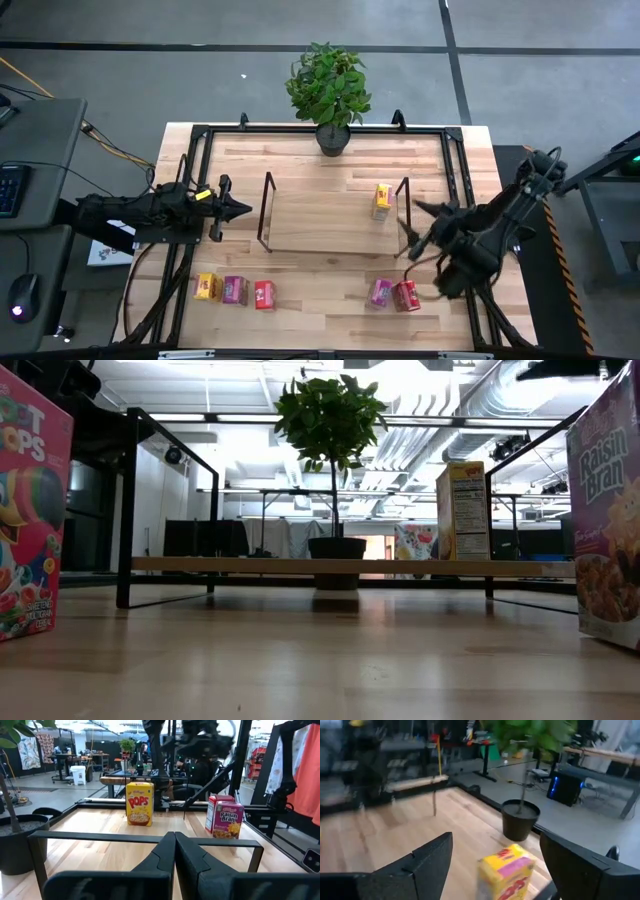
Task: Stack cereal on shelf
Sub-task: Put the yellow cereal box on the shelf aligned with the other yellow cereal box
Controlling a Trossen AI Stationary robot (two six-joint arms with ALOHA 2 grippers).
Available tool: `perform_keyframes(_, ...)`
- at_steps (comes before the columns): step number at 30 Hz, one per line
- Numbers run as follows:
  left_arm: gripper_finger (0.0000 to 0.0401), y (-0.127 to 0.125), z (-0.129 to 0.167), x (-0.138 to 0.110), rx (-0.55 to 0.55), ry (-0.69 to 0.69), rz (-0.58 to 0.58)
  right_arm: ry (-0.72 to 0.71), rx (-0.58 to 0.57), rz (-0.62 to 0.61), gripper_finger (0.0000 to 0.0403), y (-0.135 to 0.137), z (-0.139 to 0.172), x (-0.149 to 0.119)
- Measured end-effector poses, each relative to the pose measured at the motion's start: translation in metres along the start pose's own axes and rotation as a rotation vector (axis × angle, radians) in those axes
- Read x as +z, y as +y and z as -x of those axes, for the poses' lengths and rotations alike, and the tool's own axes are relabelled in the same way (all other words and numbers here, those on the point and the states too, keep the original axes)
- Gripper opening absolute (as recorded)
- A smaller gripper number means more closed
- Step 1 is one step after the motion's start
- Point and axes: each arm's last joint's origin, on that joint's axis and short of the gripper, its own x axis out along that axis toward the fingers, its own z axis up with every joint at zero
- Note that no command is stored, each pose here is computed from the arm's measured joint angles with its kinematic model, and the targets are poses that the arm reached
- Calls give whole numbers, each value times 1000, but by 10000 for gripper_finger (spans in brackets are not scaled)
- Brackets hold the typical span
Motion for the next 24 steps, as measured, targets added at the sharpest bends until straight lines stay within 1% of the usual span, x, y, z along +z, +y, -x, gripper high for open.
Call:
perform_keyframes(3, 0, 0, 0, 1, -1, -10, 5, -2, -39, -105, 293, -21, -10, -12)
perform_keyframes(5, 0, 0, 0, 1, -1, -15, 26, -4, -57, -151, 293, -30, -15, -11)
perform_keyframes(7, 0, 0, 0, 1, -2, -14, 46, 5, -65, -174, 293, -32, -18, -6)
perform_keyframes(9, 0, 0, 0, 2, -2, -17, 67, 51, -48, -168, 293, -29, -21, 0)
perform_keyframes(11, 0, 0, 0, 1, -2, -14, 78, 108, 4, -141, 293, -20, -27, 8)
perform_keyframes(12, 0, 0, 0, 2, -2, -16, 78, 137, 50, -114, 293, -14, -30, 14)
perform_keyframes(14, 0, 0, 0, 2, -2, -16, 78, 166, 180, -55, 293, -1, -40, 27)
perform_keyframes(17, 0, 0, 0, 2, -2, -16, 78, 114, 429, 14, 293, 11, -57, 51)
perform_keyframes(18, 0, 0, 0, 2, -2, -16, 78, 87, 502, 48, 293, 11, -62, 57)
perform_keyframes(19, 0, 0, 0, 2, -2, -16, 78, 65, 551, 84, 293, 11, -68, 61)
perform_keyframes(21, 0, 0, 0, 2, -2, -16, 78, 52, 557, 123, 293, 5, -76, 64)
perform_keyframes(24, 0, 0, 0, 2, -2, -16, 78, 72, 456, 127, 293, -11, -83, 63)
